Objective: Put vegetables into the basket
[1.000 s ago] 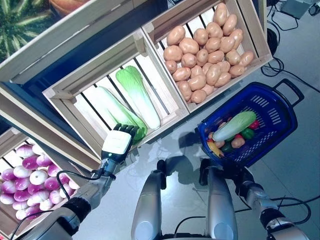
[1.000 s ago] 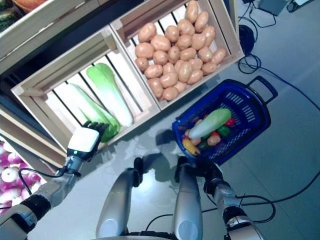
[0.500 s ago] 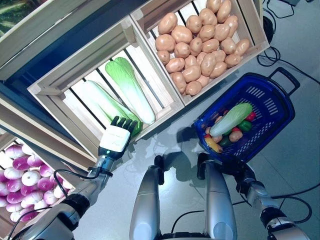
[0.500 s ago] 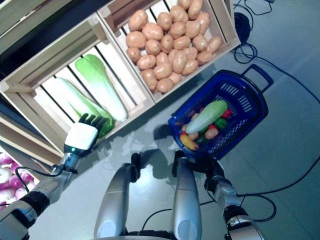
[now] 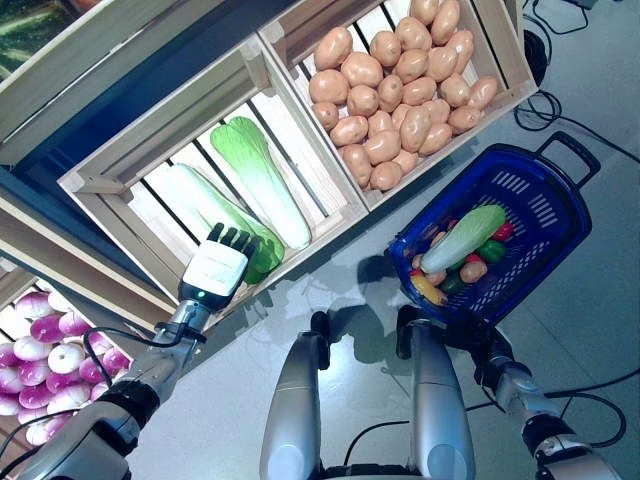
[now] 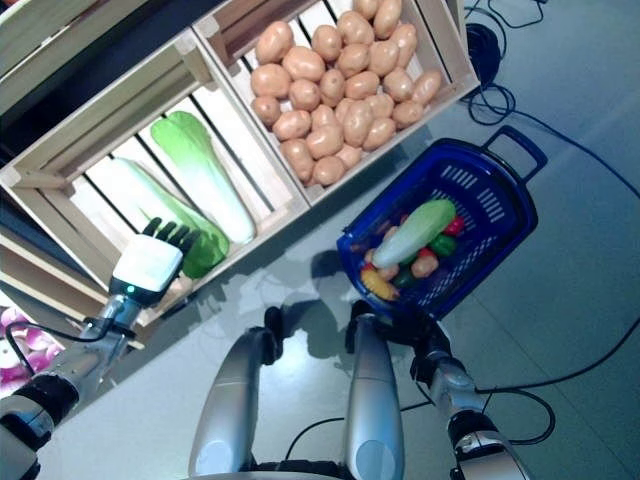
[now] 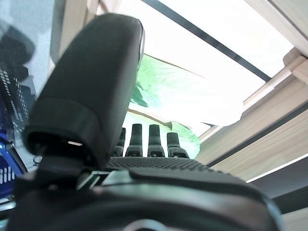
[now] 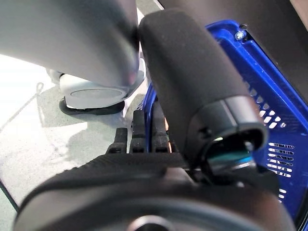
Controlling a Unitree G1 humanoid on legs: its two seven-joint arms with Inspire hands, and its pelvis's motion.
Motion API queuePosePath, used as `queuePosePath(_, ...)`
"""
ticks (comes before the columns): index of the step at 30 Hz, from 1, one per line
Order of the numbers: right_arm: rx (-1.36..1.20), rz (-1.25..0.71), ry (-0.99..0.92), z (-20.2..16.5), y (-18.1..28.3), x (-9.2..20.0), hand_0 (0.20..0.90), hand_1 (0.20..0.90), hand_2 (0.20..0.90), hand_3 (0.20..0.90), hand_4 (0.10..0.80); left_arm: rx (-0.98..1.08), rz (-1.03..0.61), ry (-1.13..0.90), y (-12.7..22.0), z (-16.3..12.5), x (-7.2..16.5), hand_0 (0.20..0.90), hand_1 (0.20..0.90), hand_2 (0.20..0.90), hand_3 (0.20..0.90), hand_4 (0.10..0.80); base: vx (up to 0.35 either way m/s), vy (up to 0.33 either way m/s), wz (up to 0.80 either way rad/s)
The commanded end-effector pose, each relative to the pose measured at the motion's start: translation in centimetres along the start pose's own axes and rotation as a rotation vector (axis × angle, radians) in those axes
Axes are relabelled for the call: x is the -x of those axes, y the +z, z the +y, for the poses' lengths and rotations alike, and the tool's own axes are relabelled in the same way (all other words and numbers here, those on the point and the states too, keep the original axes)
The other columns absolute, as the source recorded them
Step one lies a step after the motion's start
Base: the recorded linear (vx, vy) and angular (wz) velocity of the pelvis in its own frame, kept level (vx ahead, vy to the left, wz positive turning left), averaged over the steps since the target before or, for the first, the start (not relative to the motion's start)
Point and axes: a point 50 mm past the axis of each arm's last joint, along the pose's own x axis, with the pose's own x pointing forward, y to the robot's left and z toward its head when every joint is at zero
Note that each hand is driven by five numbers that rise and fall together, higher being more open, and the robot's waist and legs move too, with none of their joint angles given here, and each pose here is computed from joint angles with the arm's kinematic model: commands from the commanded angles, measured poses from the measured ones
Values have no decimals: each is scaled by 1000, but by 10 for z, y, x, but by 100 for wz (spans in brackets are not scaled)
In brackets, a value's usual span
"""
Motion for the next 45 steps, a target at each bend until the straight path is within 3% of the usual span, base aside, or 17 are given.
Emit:
queuePosePath(1,23,75,-105,-39,-28,20,900,900,900,900,800,-128,141,62,-51,19,-2,900,900,900,900,800,-5,32,1)
queuePosePath(15,1,22,-80,-28,-21,17,900,900,900,900,800,-177,164,214,-70,34,-10,900,900,900,900,800,15,-1,0)
queuePosePath(27,16,-24,-31,-12,-8,13,900,900,900,900,800,-144,325,306,-87,40,-16,900,900,900,900,800,0,9,-3)
queuePosePath(45,20,-62,-17,-11,3,12,900,900,900,900,800,-78,297,219,-81,40,-34,900,900,900,900,800,4,3,0)
